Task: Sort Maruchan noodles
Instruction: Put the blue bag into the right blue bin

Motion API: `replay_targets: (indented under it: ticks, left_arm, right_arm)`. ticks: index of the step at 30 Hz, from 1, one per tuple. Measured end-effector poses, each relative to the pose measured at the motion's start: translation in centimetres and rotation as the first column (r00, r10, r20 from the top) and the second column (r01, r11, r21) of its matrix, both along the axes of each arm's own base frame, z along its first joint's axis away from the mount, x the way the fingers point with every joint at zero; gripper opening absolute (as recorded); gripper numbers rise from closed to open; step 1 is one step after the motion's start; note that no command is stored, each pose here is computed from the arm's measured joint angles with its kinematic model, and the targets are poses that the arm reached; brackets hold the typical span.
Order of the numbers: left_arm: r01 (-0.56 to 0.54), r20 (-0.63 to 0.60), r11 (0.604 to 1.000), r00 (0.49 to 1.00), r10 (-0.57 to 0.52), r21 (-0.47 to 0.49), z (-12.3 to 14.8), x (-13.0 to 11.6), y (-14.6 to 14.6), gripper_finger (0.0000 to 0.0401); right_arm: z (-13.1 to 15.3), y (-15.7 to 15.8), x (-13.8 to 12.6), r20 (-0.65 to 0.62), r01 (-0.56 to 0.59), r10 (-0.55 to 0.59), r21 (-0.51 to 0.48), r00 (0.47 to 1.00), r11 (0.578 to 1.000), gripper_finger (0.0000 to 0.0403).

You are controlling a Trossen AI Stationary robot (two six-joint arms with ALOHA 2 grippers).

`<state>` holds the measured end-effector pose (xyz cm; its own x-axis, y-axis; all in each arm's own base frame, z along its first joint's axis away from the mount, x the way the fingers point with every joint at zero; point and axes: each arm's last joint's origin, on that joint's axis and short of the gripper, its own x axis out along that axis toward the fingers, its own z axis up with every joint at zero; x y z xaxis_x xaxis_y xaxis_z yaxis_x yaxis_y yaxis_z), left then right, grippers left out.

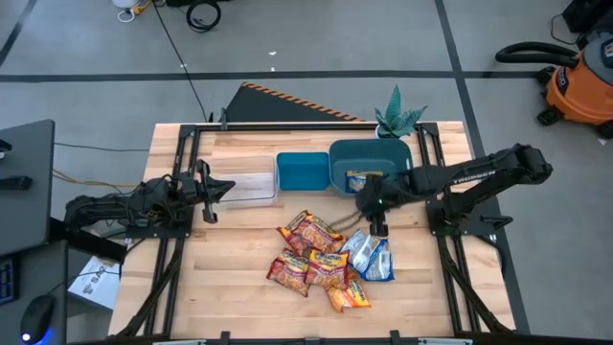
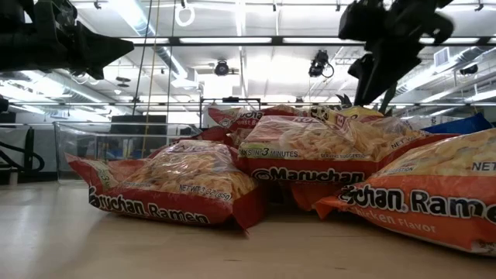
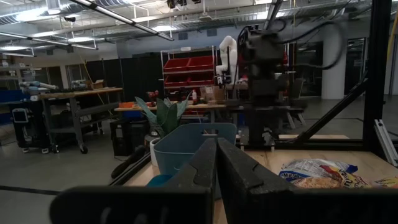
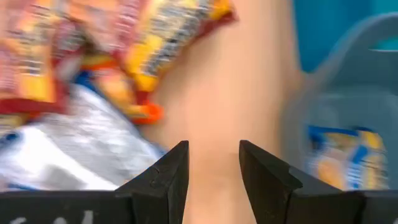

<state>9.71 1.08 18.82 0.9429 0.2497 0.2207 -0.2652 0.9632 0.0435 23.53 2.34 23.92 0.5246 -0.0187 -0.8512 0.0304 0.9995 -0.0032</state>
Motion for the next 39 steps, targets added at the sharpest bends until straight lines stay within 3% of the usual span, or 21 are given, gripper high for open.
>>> replay_targets:
  ticks: [7,12,21,26,32,39]
  left_arm:
    - [0.0,0.0,1.0,1.0,0.0,0.0,0.0,0.0,0.0,0.0018]
    - [0.0,0.0,1.0,1.0,0.0,0.0,0.0,0.0,0.0,0.0018]
    - [0.0,0.003,1.0,1.0,0.0,0.0,0.0,0.0,0.0,0.0018]
    - [0.0,0.003,1.0,1.0,0.0,0.0,0.0,0.0,0.0,0.0018]
    - [0.0,0.003,1.0,1.0,0.0,0.0,0.0,0.0,0.0,0.0018]
    - [0.0,0.003,1.0,1.0,0.0,0.0,0.0,0.0,0.0,0.0018]
  right_arm:
    - [-2.2,4.8,1.1,-0.044,-0.064,0.067,0.056,0.997,0.996,0.0146]
    - [-3.2,7.7,2.7,-0.078,-0.131,0.133,0.033,0.988,0.991,0.0146]
    - [-4.8,9.3,3.7,-0.218,-0.152,0.14,-0.037,0.966,0.988,0.014]
    - [-5.4,9.3,3.8,-0.24,-0.148,0.128,-0.067,0.962,0.987,0.0103]
    - [-5.5,9.3,3.8,-0.247,-0.174,0.151,-0.072,0.957,0.982,0.0015]
    - [-4.3,9.0,3.5,-0.274,-0.175,0.135,-0.126,0.952,0.976,0.0009]
